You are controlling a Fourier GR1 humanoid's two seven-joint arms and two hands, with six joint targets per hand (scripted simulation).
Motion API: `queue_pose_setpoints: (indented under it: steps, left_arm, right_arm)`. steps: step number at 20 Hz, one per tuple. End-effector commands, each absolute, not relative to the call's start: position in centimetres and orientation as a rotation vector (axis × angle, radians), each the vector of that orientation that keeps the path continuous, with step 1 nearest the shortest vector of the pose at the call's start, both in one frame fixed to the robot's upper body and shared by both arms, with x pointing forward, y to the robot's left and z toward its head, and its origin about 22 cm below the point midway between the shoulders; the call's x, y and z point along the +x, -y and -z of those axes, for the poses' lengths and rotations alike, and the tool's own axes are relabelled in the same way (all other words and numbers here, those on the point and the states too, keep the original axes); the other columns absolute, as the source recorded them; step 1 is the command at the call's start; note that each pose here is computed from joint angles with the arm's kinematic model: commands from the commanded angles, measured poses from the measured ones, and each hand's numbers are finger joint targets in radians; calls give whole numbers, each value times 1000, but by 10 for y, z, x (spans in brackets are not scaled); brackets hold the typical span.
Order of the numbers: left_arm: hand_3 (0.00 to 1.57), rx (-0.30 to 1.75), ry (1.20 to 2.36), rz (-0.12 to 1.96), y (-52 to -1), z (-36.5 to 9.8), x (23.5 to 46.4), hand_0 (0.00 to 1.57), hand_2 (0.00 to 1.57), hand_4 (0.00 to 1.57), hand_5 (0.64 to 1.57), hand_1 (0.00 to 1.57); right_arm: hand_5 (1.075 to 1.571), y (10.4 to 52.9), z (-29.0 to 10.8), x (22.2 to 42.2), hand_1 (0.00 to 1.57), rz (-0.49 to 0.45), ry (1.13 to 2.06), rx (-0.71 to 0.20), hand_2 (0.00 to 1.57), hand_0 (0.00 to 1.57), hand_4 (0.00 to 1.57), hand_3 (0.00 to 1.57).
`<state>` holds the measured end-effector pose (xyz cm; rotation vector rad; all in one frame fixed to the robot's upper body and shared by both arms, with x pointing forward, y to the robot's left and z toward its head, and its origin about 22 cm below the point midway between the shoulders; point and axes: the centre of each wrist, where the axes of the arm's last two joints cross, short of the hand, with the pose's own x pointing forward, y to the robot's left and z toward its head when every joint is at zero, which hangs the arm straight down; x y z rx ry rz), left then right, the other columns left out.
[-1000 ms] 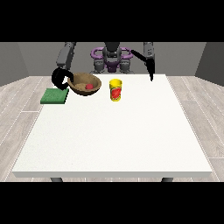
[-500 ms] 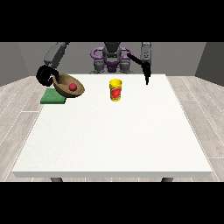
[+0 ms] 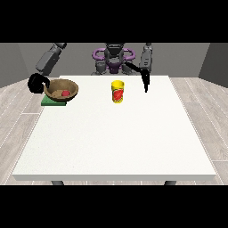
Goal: Pick the cup and pour the ball into the bowl, then pick the bowl and place it on the pad
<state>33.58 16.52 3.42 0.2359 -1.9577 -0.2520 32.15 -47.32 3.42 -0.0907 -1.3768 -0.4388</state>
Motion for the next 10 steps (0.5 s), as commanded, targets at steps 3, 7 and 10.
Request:
queue_pose_setpoints:
  steps: [3,7,10]
  left_arm:
    - [0,252,2129,283,-163,-85,332,0,0,0,703,0]
    - [0,284,2183,255,-157,-93,319,0,0,0,702,0]
    - [0,302,2195,205,-156,-101,312,0,0,0,694,0]
  right_arm:
    - [1570,510,-56,308,1571,499,1530,-78,1571,1571,840,0]
    - [1571,518,-86,318,1571,524,1595,-20,1571,1571,848,0]
    - [1567,514,-88,324,1571,492,1618,-13,1571,1571,788,0]
